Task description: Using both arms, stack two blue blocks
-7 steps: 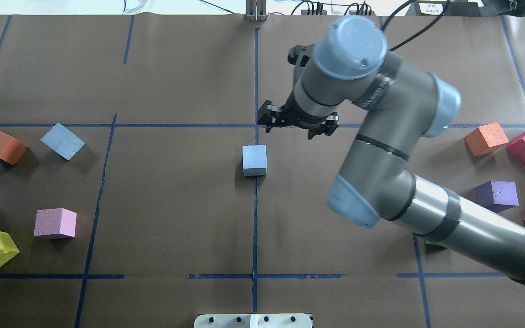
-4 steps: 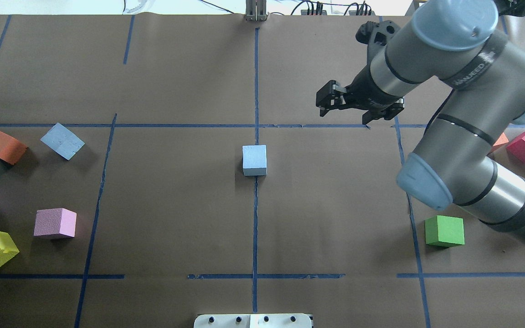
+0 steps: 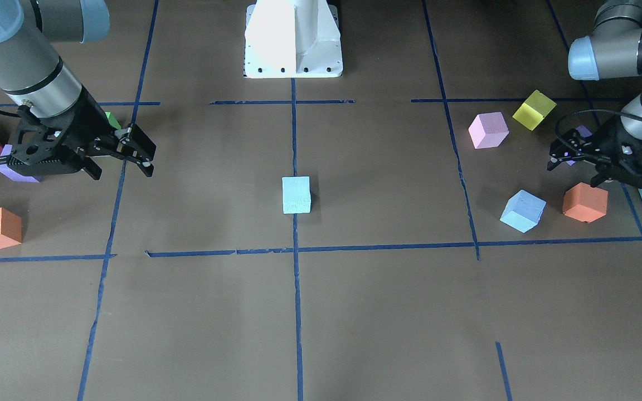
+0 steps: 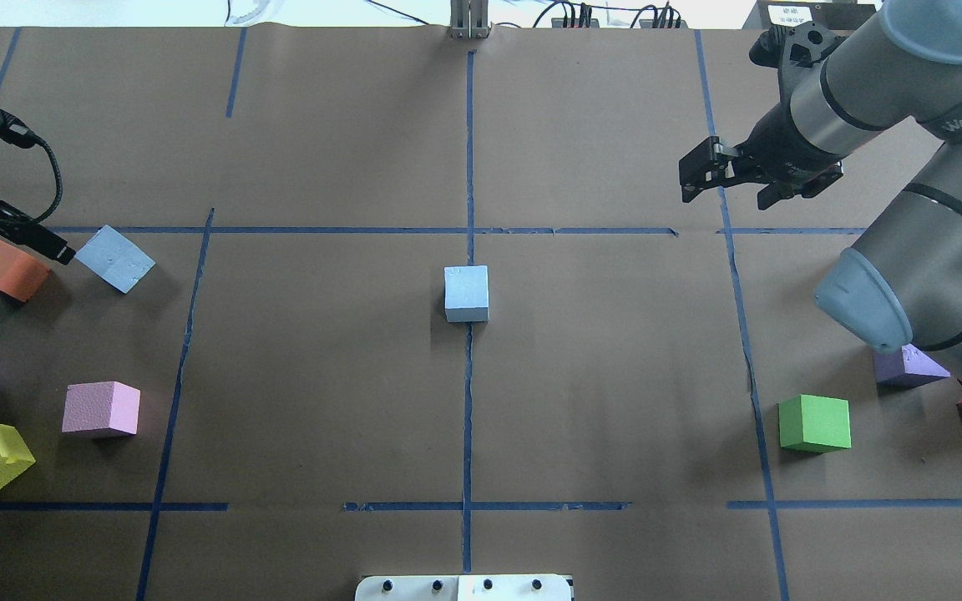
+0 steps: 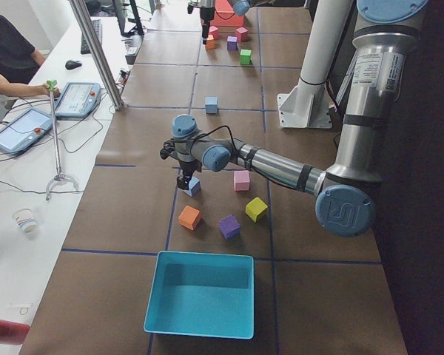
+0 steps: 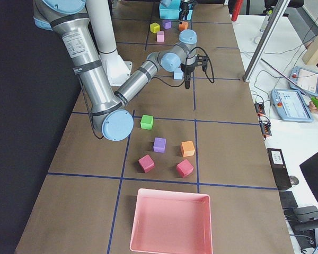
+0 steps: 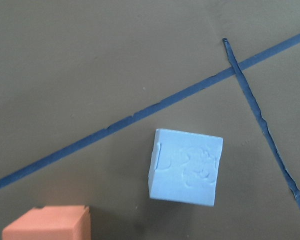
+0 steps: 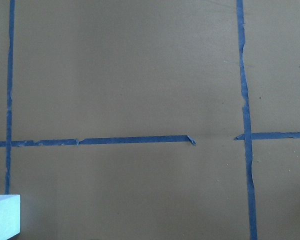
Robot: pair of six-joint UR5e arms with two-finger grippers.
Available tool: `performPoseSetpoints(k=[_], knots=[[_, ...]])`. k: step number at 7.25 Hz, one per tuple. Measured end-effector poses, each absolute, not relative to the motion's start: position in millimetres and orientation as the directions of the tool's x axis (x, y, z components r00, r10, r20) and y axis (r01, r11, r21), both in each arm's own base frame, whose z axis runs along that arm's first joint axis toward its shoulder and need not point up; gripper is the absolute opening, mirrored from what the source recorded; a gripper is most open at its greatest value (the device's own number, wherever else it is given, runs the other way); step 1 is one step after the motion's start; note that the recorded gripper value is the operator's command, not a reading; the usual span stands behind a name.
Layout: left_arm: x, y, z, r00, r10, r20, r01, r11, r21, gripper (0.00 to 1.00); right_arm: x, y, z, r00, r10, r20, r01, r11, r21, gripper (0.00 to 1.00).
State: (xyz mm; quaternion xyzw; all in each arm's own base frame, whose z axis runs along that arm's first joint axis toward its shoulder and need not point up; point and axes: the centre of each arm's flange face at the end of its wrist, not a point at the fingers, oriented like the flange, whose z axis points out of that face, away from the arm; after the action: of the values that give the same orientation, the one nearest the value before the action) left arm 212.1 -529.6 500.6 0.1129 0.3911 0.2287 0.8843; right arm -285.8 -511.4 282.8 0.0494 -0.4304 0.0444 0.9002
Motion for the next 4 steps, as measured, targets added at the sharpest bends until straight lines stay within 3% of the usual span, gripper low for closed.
performPoseSetpoints(k=[4], knots=[[249,-542,519,0.563,0.540,-0.625,-0.389,0.841,0.376,1.00,-289,-513,288,0.634,0.040,0.772,-0.120,0.992,0.047,1.00]])
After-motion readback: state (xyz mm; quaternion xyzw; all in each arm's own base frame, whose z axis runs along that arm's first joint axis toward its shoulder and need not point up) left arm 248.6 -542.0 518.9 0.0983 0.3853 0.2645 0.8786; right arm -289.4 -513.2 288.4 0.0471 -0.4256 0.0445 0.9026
